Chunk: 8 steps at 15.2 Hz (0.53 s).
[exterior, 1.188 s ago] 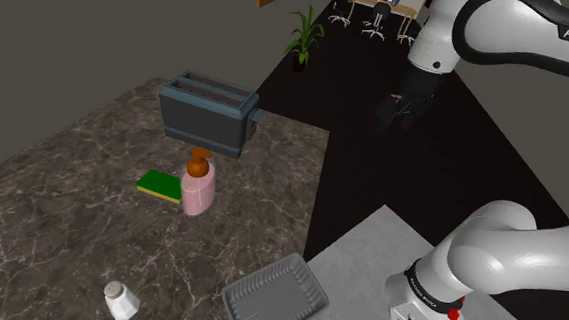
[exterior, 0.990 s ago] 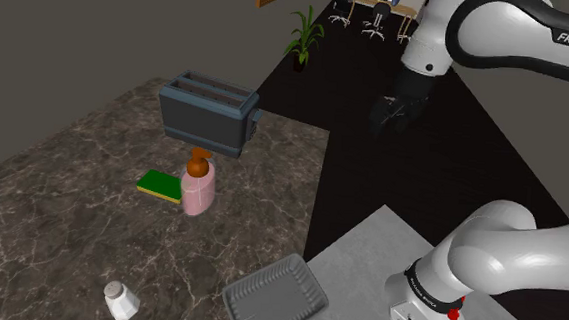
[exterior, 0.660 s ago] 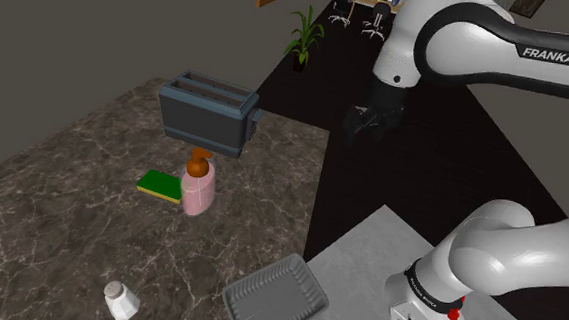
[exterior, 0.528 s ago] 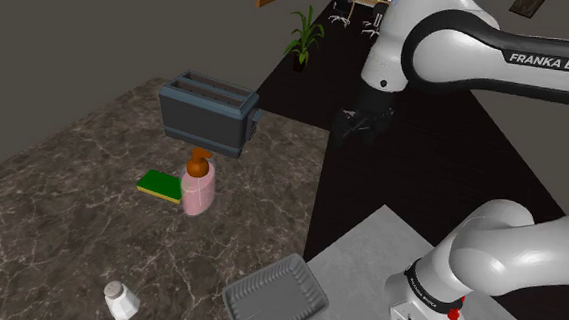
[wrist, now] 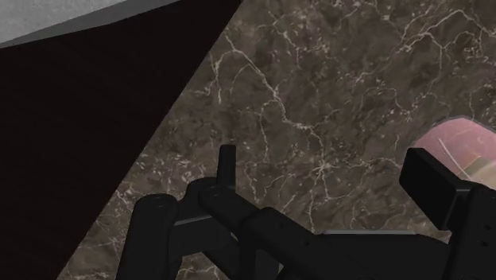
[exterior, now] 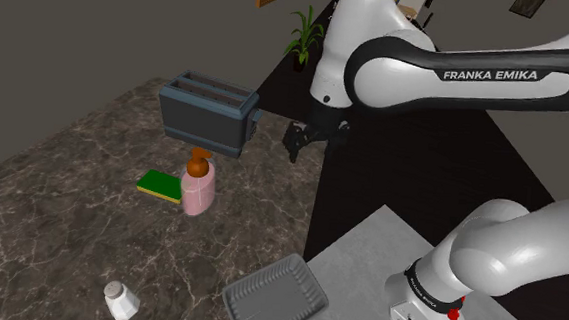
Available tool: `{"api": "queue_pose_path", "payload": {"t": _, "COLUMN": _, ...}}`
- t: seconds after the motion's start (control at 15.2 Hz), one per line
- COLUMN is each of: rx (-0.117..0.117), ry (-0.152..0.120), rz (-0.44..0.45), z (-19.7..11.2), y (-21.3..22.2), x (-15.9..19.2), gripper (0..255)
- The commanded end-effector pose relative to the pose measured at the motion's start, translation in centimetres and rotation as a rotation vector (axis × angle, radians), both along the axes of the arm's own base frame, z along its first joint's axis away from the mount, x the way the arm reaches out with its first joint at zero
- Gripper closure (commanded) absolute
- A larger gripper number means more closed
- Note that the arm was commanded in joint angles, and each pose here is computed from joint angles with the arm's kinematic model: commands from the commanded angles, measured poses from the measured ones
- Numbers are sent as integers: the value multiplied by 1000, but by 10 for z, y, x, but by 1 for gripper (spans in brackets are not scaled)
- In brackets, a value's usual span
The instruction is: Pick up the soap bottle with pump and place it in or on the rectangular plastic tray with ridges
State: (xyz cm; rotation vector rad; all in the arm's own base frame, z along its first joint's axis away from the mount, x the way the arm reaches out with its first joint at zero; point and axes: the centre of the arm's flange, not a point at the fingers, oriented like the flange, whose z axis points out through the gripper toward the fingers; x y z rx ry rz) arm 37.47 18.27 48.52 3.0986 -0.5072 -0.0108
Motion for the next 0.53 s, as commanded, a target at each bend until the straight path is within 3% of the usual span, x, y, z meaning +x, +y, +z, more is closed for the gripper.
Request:
{"api": "queue_pose_path", "payload": {"t": 0.0, "rx": 3, "ry": -2, "rz": -23, "z": -9, "y": 20, "x": 14, "gripper": 0}}
{"api": "queue_pose_path", "payload": {"t": 0.46, "rx": 7, "ry": -9, "rz": -93, "z": -43, "y": 93, "x": 57, "gripper": 0}}
